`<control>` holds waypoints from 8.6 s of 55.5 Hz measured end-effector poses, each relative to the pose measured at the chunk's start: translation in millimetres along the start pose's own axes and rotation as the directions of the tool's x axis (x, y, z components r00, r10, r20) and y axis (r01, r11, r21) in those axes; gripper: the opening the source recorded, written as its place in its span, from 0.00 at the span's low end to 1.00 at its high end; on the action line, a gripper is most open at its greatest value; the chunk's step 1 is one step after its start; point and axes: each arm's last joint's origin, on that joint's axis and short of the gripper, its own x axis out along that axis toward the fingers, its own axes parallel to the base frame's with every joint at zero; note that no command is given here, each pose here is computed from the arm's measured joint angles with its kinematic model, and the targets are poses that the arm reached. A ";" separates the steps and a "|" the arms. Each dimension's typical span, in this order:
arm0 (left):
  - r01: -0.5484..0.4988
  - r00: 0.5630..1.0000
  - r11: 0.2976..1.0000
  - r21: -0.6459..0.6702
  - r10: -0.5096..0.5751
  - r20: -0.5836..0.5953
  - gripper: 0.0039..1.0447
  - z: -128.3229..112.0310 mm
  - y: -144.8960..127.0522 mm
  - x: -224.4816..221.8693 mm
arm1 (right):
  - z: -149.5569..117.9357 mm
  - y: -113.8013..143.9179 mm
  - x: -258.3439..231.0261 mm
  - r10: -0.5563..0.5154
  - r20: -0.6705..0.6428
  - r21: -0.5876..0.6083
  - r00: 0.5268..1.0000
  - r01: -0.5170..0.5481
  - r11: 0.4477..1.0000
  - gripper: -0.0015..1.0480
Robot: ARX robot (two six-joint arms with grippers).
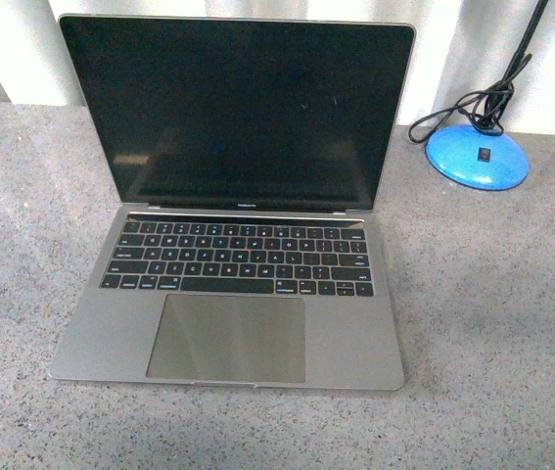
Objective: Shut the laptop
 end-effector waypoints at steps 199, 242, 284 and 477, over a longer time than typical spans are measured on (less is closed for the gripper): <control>0.275 0.904 0.900 0.339 -0.122 -0.409 0.88 61.2 -47.2 302.2 | 65.1 86.8 275.5 0.395 -0.439 -0.437 0.807 -0.576 0.691 0.73; 0.346 0.872 0.885 0.311 -0.181 -0.455 0.03 45.9 -77.0 319.5 | 61.8 115.3 301.8 0.455 -0.435 -0.407 0.777 -0.621 0.670 0.01; 0.359 0.848 0.893 0.272 -0.190 -0.494 0.03 26.9 -78.0 322.0 | 30.0 122.0 307.4 0.471 -0.481 -0.354 0.740 -0.655 0.668 0.01; 0.379 0.633 0.925 -0.026 -0.279 -0.722 0.03 -62.1 -105.7 212.3 | -74.3 132.9 199.1 0.512 -0.634 -0.021 0.579 -0.675 0.738 0.01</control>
